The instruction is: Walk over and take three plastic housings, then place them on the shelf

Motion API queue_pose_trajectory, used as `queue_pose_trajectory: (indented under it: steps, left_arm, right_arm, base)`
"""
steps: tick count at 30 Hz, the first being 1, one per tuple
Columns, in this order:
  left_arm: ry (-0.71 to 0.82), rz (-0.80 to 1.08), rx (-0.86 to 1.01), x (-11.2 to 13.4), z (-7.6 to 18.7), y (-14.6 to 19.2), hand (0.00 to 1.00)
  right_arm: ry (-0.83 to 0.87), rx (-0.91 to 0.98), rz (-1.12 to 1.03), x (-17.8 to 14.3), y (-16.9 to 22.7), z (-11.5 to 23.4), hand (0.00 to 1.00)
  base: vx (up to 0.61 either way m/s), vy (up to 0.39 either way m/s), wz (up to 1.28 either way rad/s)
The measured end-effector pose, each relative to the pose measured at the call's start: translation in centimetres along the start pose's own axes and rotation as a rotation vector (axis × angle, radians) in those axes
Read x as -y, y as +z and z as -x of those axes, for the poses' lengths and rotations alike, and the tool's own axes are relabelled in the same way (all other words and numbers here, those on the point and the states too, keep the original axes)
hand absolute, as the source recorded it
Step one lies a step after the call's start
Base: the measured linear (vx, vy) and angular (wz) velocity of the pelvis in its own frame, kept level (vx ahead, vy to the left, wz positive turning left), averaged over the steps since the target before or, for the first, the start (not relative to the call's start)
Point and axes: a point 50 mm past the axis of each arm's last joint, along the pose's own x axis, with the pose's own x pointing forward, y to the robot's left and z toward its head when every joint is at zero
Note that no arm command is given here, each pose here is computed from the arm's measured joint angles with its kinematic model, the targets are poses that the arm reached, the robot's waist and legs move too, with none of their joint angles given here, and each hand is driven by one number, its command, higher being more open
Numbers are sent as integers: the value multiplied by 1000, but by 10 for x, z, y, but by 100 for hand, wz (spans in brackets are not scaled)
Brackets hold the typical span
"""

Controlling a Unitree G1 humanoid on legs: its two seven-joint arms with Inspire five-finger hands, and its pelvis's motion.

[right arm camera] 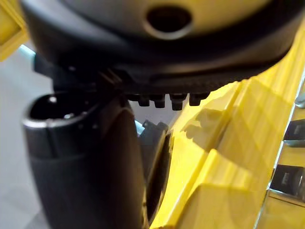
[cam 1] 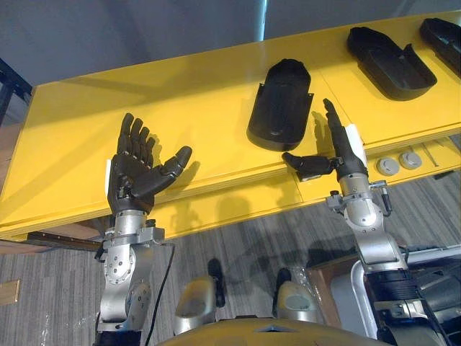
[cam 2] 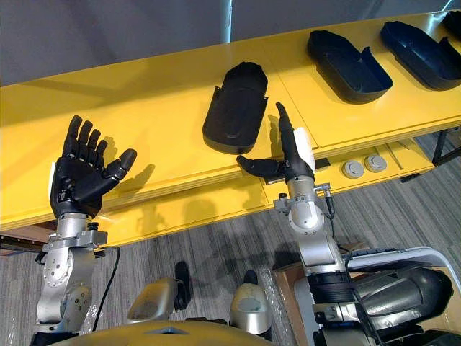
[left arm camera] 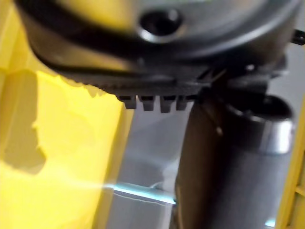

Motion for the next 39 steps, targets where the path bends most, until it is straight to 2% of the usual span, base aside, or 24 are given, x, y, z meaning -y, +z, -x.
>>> queue_pose_trajectory:
  steps: [21, 25, 28, 30, 31, 39]
  left_arm:
    - [-115, 40, -147, 14, 12, -25, 100]
    - [-116, 44, -151, 13, 14, -25, 100]
    - [-89, 65, -163, 6, 21, -26, 100]
    - [-70, 77, -148, 5, 22, -24, 100]
    - [-33, 62, 42, -1, 22, 11, 100]
    - [-39, 64, 37, 0, 22, 10, 100]
  right_arm:
    - [-201, -62, 23, 10, -13, -3, 100]
    - [-244, -58, -82, 17, -15, 18, 100]
    - [-193, 38, -273, 24, -1, 36, 100]
    - [-160, 132, -326, 28, 12, 45, 100]
    - [-151, 230, -362, 41, 20, 84, 100]
    - [-144, 201, -365, 39, 16, 89, 100]
  base:
    - [-9, 3, -1]
    - [36, 7, -2]
    - [53, -2, -10]
    - [40, -8, -9]
    - [6, 4, -4]
    - [0, 0, 0]
